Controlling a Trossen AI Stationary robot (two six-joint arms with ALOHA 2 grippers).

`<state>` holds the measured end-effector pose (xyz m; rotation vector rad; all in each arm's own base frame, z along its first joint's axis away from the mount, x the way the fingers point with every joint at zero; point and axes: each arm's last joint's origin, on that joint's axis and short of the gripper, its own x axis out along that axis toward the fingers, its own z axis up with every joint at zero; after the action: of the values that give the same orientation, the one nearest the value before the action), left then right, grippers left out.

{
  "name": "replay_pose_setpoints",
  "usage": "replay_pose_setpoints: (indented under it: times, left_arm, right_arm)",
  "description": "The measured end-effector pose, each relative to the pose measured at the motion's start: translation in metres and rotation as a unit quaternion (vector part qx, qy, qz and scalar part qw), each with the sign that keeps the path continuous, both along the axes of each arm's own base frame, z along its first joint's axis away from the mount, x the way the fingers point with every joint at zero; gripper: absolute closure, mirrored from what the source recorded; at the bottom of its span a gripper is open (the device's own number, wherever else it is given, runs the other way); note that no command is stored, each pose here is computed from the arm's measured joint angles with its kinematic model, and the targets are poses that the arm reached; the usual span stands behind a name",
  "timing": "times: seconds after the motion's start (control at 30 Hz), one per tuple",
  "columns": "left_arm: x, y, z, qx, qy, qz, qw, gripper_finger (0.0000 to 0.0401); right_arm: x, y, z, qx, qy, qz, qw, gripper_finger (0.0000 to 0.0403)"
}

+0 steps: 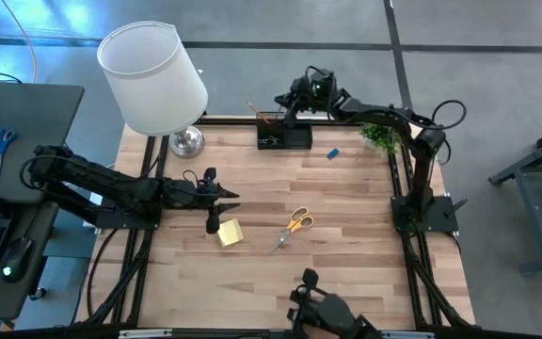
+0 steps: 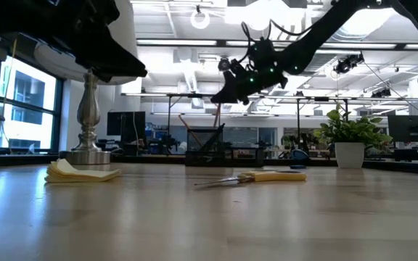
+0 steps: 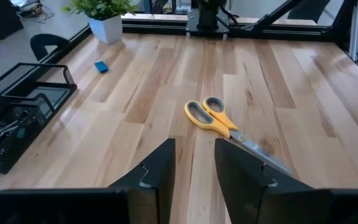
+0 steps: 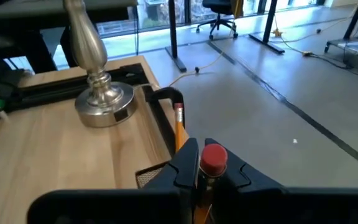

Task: Pick and place office supplies into organizer
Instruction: Put the pencil into the desk organizer, then put the scissors into the desk organizer

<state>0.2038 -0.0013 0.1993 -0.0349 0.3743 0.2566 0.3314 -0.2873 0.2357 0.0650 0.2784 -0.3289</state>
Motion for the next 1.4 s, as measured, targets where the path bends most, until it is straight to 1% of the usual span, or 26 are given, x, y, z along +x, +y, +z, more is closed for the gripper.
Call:
replay_pose_setpoints:
  times: [0.17, 0.27, 0.43, 0.57, 0.73, 0.9, 1.0, 1.07, 1.2, 1.3, 1.4]
  left_arm:
    - [0.0, 0.0, 0.0, -0.003, 0.001, -0.004, 1.0, 0.0302]
    - [0.0, 0.0, -0.001, -0.007, 0.003, -0.005, 1.0, 0.0302]
    - [0.0, 0.0, -0.001, -0.008, 0.003, -0.006, 1.0, 0.0302]
    - [0.0, 0.0, -0.001, -0.008, 0.006, -0.006, 1.0, 0.0302]
    - [0.0, 0.0, -0.001, -0.008, 0.005, -0.006, 1.0, 0.0302]
    - [0.0, 0.0, -0.001, -0.012, 0.003, -0.004, 1.0, 0.0302]
    - [0.0, 0.0, -0.001, -0.019, 0.003, -0.001, 1.0, 0.0302]
    - [0.0, 0.0, -0.001, -0.021, 0.003, 0.0, 1.0, 0.0302]
    - [0.002, -0.001, -0.006, -0.031, 0.009, 0.005, 0.999, 0.0302]
    - [0.005, -0.001, -0.011, -0.038, 0.022, 0.01, 0.999, 0.0302]
    - [0.008, -0.001, -0.015, -0.044, 0.026, 0.013, 0.999, 0.0302]
  right_arm:
    - [0.0, 0.001, -0.002, 0.024, 0.002, -0.002, 1.0, 0.0381]
    - [0.0, 0.002, -0.005, 0.038, 0.011, -0.001, 0.999, 0.0357]
    - [-0.001, 0.003, -0.006, 0.044, 0.018, 0.0, 0.999, 0.0307]
    - [-0.001, 0.005, 0.0, 0.027, 0.014, 0.01, 0.999, 0.0273]
    - [-0.001, 0.021, 0.029, -0.02, -0.006, 0.03, 0.999, 0.0251]
    - [-0.001, 0.048, 0.065, -0.055, -0.038, 0.056, 0.996, 0.0249]
    - [0.006, 0.076, 0.076, -0.083, -0.027, 0.097, 0.991, 0.0257]
    - [0.015, 0.096, 0.075, -0.094, -0.009, 0.131, 0.987, 0.0265]
    - [0.03, 0.134, 0.067, -0.093, 0.028, 0.192, 0.977, 0.0283]
    - [0.034, 0.156, 0.053, -0.086, 0.041, 0.216, 0.972, 0.0297]
    - [0.03, 0.17, 0.037, -0.083, 0.044, 0.217, 0.972, 0.0312]
